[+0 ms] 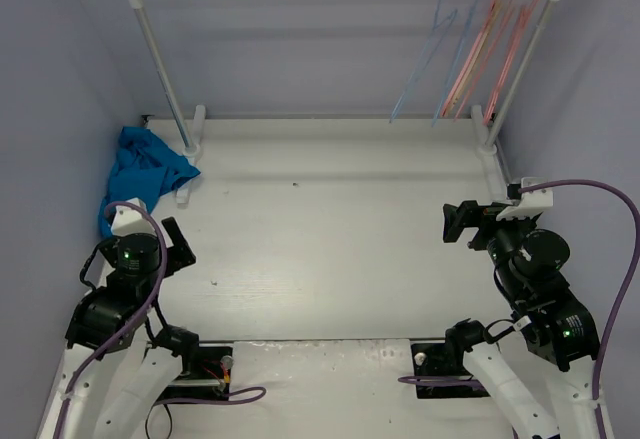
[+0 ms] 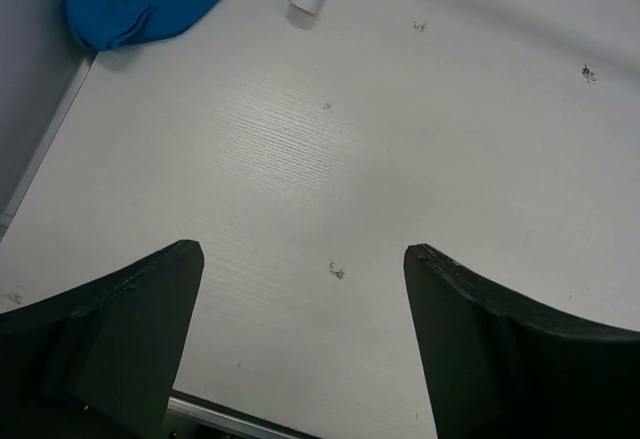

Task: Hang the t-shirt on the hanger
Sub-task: Pick up the T-shirt at the corner of the board.

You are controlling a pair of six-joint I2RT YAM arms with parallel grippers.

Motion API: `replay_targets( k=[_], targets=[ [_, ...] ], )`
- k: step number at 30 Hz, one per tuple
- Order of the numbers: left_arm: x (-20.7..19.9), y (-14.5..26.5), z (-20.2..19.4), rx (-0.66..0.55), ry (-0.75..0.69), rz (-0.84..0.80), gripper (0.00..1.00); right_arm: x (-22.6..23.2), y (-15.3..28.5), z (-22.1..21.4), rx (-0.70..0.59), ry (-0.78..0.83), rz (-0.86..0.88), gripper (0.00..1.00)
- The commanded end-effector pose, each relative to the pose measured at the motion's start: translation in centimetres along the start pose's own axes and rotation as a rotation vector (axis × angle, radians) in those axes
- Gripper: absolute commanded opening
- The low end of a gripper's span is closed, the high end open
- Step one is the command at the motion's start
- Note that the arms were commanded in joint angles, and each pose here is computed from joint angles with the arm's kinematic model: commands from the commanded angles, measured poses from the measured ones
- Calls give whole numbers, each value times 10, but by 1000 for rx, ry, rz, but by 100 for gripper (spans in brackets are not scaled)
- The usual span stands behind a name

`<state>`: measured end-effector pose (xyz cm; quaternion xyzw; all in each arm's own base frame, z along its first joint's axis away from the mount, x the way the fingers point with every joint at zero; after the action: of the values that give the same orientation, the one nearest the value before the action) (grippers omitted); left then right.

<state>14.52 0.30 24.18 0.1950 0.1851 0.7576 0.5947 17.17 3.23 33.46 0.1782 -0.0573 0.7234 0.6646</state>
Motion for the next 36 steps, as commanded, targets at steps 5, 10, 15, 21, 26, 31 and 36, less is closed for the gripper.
replay_targets(
  k=[5,10,15,21,26,31,36],
  targets=[
    [-13,-24,17,6,72,50,83,12,-16,9,-15,-12,39,100],
    [-17,-58,21,54,96,190,83,17,-28,-1,42,-14,60,100],
    [-36,-114,15,145,213,223,83,24,-35,-14,100,-10,114,100],
    [-16,-179,18,198,490,318,83,36,-37,-27,151,-60,203,100],
    [26,-218,38,118,604,480,83,44,-38,-31,182,-46,265,100],
    [55,-255,54,57,626,569,83,45,-42,-32,194,-16,271,100],
    [72,-294,69,27,605,648,83,44,-51,-35,223,-7,251,100]
  ],
)
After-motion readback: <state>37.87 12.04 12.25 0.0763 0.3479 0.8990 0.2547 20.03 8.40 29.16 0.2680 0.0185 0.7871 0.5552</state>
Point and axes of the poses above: each gripper's point midway between its finger pads, its own y axis back along the fingers, its own x axis along the line the jaws close on, z = x × y, the point moved 4 cm from there along y, back along the fingers, and after that the axes turned 14 degrees about -y, right-handed, at the moved point
